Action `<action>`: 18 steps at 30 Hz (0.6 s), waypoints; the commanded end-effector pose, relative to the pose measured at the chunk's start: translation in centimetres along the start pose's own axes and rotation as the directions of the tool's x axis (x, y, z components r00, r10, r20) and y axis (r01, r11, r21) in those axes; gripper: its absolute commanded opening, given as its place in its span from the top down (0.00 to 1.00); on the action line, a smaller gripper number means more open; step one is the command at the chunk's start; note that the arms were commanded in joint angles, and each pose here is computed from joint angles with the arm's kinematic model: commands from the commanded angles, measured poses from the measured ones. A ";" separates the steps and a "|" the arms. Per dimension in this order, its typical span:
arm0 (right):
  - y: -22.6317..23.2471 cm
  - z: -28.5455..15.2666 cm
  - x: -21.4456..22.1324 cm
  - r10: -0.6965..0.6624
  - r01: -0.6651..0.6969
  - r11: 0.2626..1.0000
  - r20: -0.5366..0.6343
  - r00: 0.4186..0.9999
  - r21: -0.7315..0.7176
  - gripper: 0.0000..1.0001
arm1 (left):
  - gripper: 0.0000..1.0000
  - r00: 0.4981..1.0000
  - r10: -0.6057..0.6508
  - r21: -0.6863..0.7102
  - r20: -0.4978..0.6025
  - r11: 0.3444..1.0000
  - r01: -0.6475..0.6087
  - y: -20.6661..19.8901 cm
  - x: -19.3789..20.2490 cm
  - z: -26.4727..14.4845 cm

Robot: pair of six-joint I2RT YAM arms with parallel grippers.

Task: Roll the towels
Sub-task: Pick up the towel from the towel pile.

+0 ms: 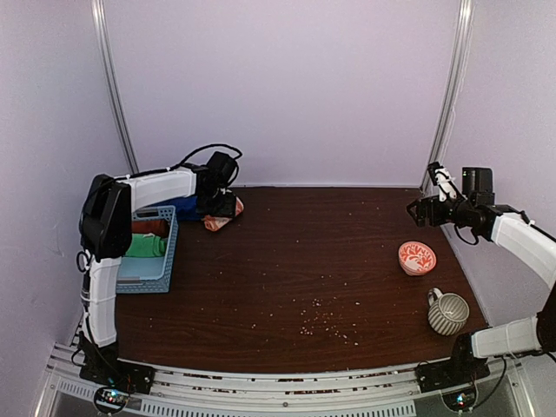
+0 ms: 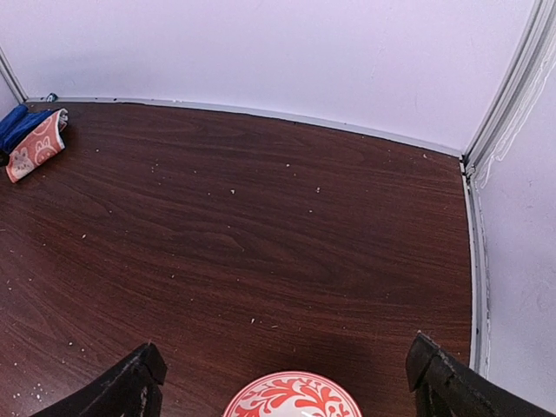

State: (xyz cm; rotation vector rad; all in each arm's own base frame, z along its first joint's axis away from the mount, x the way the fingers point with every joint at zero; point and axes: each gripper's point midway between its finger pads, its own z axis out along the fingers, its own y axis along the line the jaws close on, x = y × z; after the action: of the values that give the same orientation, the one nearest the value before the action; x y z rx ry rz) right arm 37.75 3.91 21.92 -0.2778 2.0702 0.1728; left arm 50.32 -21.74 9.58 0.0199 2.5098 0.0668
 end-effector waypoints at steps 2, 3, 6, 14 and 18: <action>0.3 -0.2 -0.1 -0.013 0.013 1.000 0.015 1.000 -0.027 0.00 | 0.38 0.995 -0.095 0.026 -0.030 0.995 0.096 1.7 0.6 3.5; 0.5 -0.2 0.0 -0.014 0.014 0.999 0.013 1.000 -0.034 0.00 | 0.39 0.996 -0.090 0.030 -0.024 0.995 0.091 1.5 0.4 3.9; 0.5 -0.3 0.4 -0.021 0.021 0.999 0.004 1.000 -0.031 0.00 | 0.39 0.996 -0.090 0.026 -0.028 0.996 0.091 1.4 0.1 5.2; 0.6 -0.4 0.9 -0.028 0.028 0.999 -0.001 1.000 -0.032 0.00 | 0.71 0.994 -0.100 0.100 -0.044 0.990 0.104 -0.3 -0.5 7.8; 0.5 -0.5 0.9 -0.036 0.036 0.999 -0.004 0.999 -0.030 0.00 | 0.98 0.996 -0.089 0.197 -0.031 0.976 0.093 -2.5 -1.4 5.3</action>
State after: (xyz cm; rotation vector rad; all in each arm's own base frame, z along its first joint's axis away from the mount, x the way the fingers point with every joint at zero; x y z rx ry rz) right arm 37.08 4.32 20.80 -0.3176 2.0874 0.1891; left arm 54.35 -21.06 3.17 -0.0691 2.5700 -0.0588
